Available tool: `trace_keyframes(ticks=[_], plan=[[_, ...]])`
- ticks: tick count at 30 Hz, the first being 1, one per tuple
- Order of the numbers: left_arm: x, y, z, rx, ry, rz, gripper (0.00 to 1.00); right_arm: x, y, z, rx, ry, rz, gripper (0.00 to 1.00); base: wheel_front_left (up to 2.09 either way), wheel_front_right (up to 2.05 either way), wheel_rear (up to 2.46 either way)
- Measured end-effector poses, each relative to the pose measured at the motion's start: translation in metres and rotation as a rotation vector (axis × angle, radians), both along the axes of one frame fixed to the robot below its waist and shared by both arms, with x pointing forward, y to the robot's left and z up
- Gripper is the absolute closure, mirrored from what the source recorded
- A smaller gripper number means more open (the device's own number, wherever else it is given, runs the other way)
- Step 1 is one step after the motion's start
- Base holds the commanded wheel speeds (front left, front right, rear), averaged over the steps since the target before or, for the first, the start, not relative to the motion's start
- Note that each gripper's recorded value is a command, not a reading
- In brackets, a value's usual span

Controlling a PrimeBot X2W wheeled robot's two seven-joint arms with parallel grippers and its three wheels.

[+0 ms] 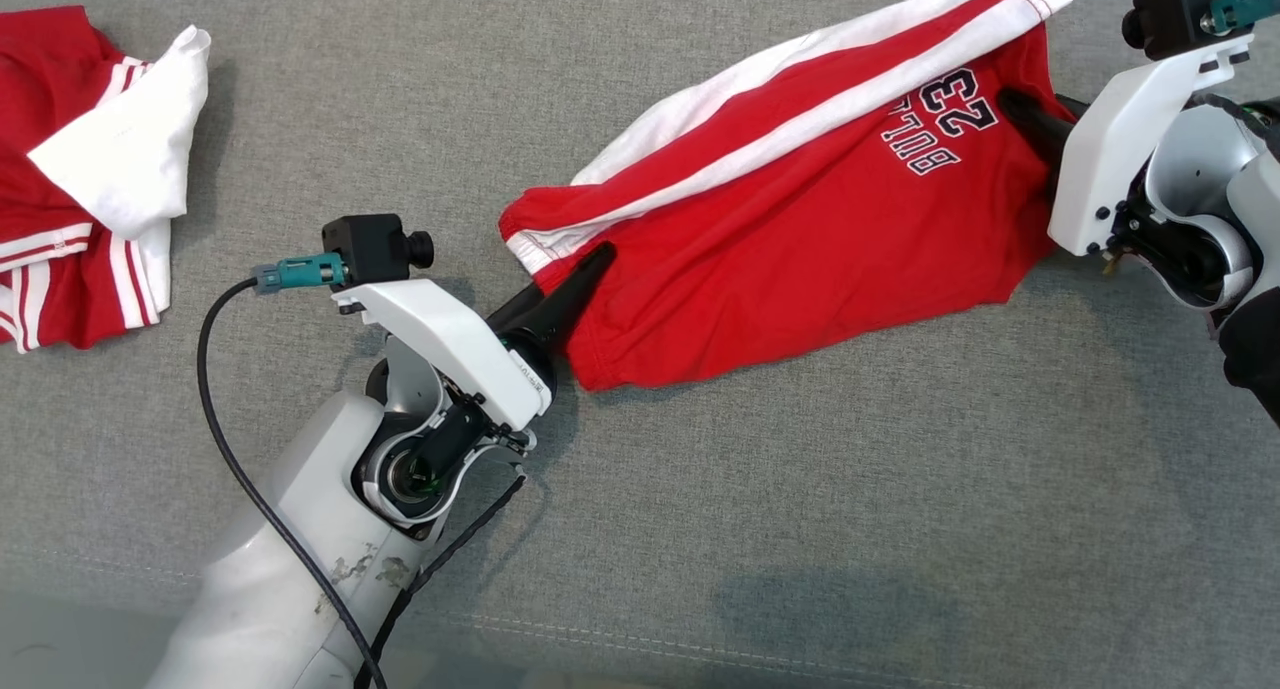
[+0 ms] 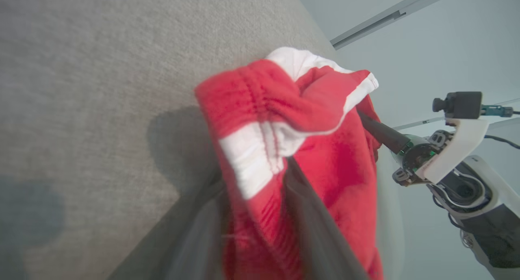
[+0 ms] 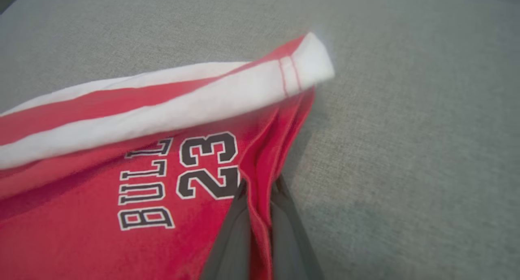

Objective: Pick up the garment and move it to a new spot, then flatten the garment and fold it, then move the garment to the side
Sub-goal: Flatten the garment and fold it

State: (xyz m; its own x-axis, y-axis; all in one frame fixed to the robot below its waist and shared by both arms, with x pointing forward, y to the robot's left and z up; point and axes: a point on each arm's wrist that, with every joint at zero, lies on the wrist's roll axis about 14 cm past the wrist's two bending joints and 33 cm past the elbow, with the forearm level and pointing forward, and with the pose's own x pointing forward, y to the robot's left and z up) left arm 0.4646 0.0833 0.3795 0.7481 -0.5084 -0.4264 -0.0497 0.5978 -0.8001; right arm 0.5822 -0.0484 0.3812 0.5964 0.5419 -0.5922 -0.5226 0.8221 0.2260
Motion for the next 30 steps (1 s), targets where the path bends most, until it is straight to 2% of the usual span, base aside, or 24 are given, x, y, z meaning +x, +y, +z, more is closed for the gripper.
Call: trace_keyframes(ticks=[12,20,23,30], plan=[[0.0,-0.009,0.015,-0.071,-0.025,-0.019,1.0,-0.007,-0.008,0.018,0.09,0.018,-0.018,1.0,0.0,0.0,0.0],[-0.013,-0.019,0.032,-0.16,-0.04,-0.057,1.0,-0.022,-0.014,0.03,0.21,0.042,-0.062,1.0,0.0,0.0,0.0],[-0.019,-0.015,0.041,-0.188,-0.057,-0.052,1.0,-0.033,-0.016,0.034,0.245,0.043,-0.063,1.0,0.0,0.0,0.0],[-0.04,-0.001,0.047,-0.179,-0.068,-0.052,1.0,-0.068,-0.028,0.042,0.353,0.05,-0.106,1.0,0.0,0.0,0.0]])
